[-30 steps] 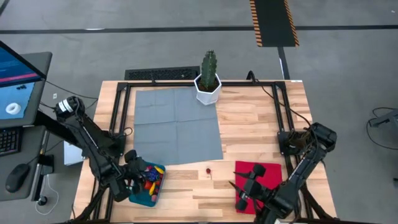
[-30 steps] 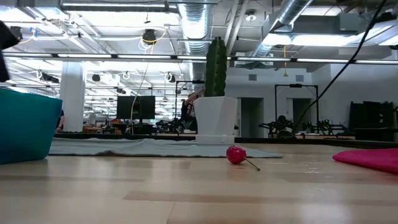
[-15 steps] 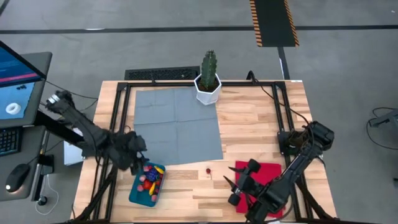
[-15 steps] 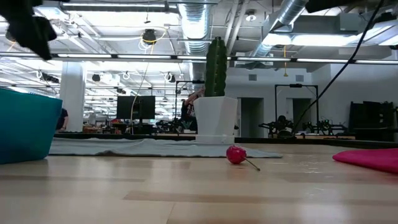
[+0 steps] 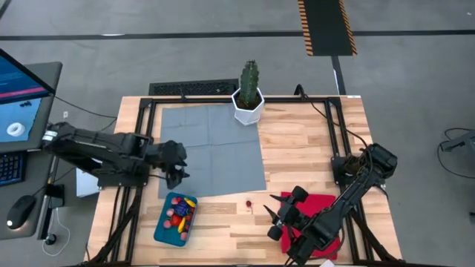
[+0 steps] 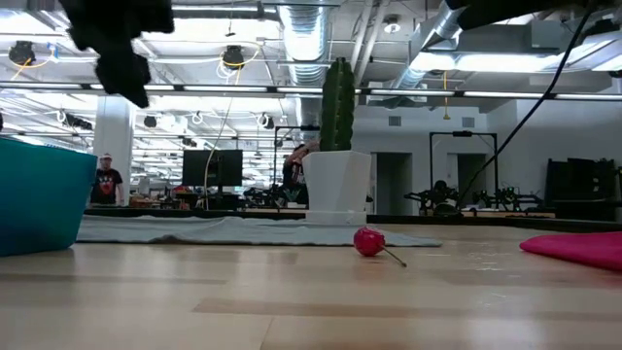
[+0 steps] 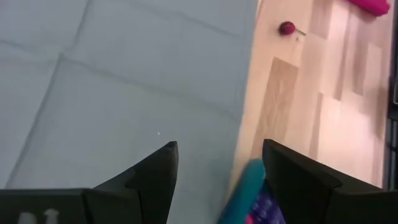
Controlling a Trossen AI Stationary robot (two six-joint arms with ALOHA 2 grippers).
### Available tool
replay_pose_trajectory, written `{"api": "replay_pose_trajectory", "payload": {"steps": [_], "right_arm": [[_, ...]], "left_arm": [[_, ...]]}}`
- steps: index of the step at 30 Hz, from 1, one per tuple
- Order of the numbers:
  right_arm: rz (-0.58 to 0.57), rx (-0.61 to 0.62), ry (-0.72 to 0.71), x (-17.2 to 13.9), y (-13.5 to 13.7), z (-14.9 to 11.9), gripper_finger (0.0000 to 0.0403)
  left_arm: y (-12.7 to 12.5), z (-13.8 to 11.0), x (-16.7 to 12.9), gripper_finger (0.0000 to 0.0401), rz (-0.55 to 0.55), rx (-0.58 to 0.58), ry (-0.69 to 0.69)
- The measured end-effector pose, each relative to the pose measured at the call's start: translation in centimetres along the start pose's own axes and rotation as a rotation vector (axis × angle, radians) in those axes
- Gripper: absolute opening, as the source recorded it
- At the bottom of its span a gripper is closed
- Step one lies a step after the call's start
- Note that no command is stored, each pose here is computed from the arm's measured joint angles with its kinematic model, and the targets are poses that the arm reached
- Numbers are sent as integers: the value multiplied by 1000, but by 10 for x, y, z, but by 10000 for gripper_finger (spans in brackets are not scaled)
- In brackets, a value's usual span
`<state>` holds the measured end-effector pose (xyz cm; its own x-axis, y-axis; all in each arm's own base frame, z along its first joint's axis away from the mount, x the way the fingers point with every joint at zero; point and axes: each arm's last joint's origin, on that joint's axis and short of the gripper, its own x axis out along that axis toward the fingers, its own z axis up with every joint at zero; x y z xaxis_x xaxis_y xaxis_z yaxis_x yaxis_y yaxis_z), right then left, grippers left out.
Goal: Pick and placing Produce into tupperware
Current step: Put the cherry into the blue bin
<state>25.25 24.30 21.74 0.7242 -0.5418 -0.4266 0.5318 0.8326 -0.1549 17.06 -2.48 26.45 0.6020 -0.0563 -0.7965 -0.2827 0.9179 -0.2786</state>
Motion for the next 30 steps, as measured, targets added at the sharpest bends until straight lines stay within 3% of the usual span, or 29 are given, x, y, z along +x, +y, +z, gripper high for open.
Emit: {"api": "replay_pose_trajectory", "payload": {"steps": [10, 19, 24, 30], "right_arm": [[23, 5, 15, -5, 2, -3, 214], [22, 29, 15, -1, 2, 0, 214], [-14, 45, 18, 21, 0, 11, 214], [45, 5, 5, 61, 6, 42, 214]], "left_arm": [[25, 21, 14, 224, -40, -21, 12], [33, 11, 28, 224, -45, -19, 21], [34, 6, 36, 224, -90, -8, 10], [32, 6, 37, 224, -117, 7, 1]]}}
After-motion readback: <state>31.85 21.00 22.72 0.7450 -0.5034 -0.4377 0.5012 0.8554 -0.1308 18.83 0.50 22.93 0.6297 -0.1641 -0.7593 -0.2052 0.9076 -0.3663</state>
